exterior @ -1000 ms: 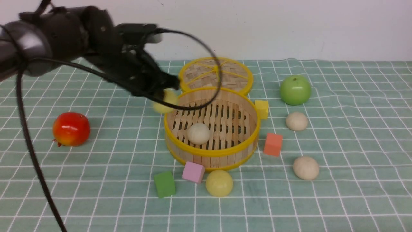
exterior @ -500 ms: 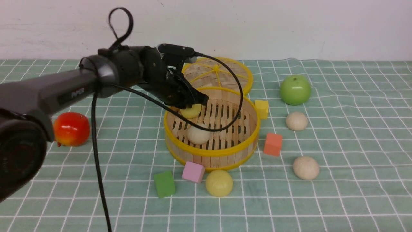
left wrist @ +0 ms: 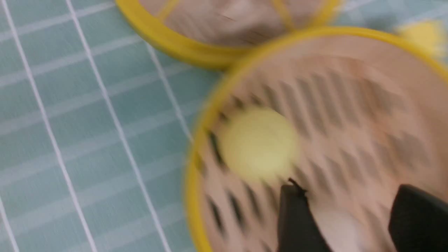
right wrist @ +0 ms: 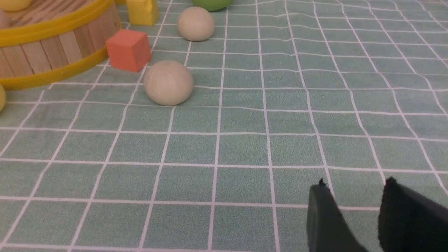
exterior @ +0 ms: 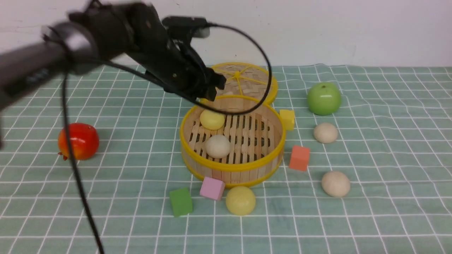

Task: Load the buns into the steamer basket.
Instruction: Use the left arm to grab a steamed stuffed bun

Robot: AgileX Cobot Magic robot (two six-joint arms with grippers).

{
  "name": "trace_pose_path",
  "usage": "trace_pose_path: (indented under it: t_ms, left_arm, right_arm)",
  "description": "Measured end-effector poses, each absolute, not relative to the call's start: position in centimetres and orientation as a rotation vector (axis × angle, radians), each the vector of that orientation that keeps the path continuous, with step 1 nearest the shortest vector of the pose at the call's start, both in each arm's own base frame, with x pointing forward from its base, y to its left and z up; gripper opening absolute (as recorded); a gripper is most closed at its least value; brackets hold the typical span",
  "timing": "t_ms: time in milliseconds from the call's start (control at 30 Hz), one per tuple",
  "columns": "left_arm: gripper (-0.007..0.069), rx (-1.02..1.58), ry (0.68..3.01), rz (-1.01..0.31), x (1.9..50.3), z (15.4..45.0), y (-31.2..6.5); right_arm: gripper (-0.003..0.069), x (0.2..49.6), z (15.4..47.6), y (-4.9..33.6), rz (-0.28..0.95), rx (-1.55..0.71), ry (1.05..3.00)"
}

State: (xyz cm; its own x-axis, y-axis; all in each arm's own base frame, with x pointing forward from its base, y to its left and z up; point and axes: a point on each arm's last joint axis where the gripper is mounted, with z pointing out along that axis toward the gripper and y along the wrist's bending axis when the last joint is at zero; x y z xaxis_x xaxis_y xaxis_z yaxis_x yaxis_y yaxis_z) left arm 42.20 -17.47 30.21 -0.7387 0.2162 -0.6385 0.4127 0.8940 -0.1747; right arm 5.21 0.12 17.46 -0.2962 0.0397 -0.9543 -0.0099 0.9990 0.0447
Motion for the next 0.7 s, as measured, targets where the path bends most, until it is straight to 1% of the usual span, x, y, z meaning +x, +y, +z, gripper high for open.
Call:
trace_pose_path:
  t_ms: [33, 67, 100, 133, 167, 200, 233, 300, 333, 400, 467, 500, 533, 700]
  left_arm:
    - [0.0266, 0.5, 2.497, -0.431, 40.7, 31.0, -17.8]
    - [0.0249, 0.513, 2.517, -0.433, 40.4, 31.0, -17.8]
    - [0.0179, 0.583, 2.597, -0.441, 39.0, 30.4, -18.8]
    - [0.0143, 0.621, 2.643, -0.441, 38.3, 29.6, -19.4]
    - [0.0134, 0.628, 2.642, -0.443, 38.1, 29.4, -19.5]
    - [0.0072, 0.696, 2.703, -0.443, 37.0, 28.1, -20.8]
    - [0.0043, 0.746, 2.73, -0.438, 36.1, 27.3, -21.8]
    - [0.0011, 0.848, 2.76, -0.409, 34.6, 25.8, -23.7]
    - [0.0005, 0.904, 2.764, -0.384, 33.9, 25.1, -24.7]
    - [0.0006, 0.948, 2.754, -0.356, 33.4, 24.7, -25.4]
    - [0.003, 1.005, 2.709, -0.296, 33.1, 24.2, -26.4]
    - [0.003, 1.005, 2.702, -0.295, 33.2, 24.2, -26.5]
    - [0.0062, 1.005, 2.677, -0.284, 33.4, 24.0, -26.7]
    - [0.0162, 0.994, 2.644, -0.273, 34.0, 23.2, -27.0]
  right_arm:
    - [0.024, 5.2, 17.5, 0.1, 0.049, 0.022, 1.871]
    - [0.024, 5.2, 17.5, 0.1, 0.049, 0.022, 1.871]
    - [0.024, 5.2, 17.5, 0.1, 0.049, 0.022, 1.871]
    - [0.024, 5.2, 17.5, 0.1, 0.049, 0.022, 1.871]
    - [0.024, 5.2, 17.5, 0.1, 0.049, 0.022, 1.871]
    - [0.024, 5.2, 17.5, 0.1, 0.049, 0.022, 1.871]
    - [0.024, 5.2, 17.5, 0.1, 0.049, 0.022, 1.871]
    - [0.024, 5.2, 17.5, 0.1, 0.049, 0.022, 1.871]
    - [0.024, 5.2, 17.5, 0.1, 0.049, 0.022, 1.871]
    - [0.024, 5.2, 17.5, 0.1, 0.049, 0.022, 1.871]
    - [0.024, 5.2, 17.5, 0.1, 0.049, 0.022, 1.871]
    - [0.024, 5.2, 17.5, 0.1, 0.049, 0.022, 1.871]
    - [0.024, 5.2, 17.5, 0.1, 0.049, 0.022, 1.871]
    - [0.024, 5.2, 17.5, 0.1, 0.049, 0.022, 1.871]
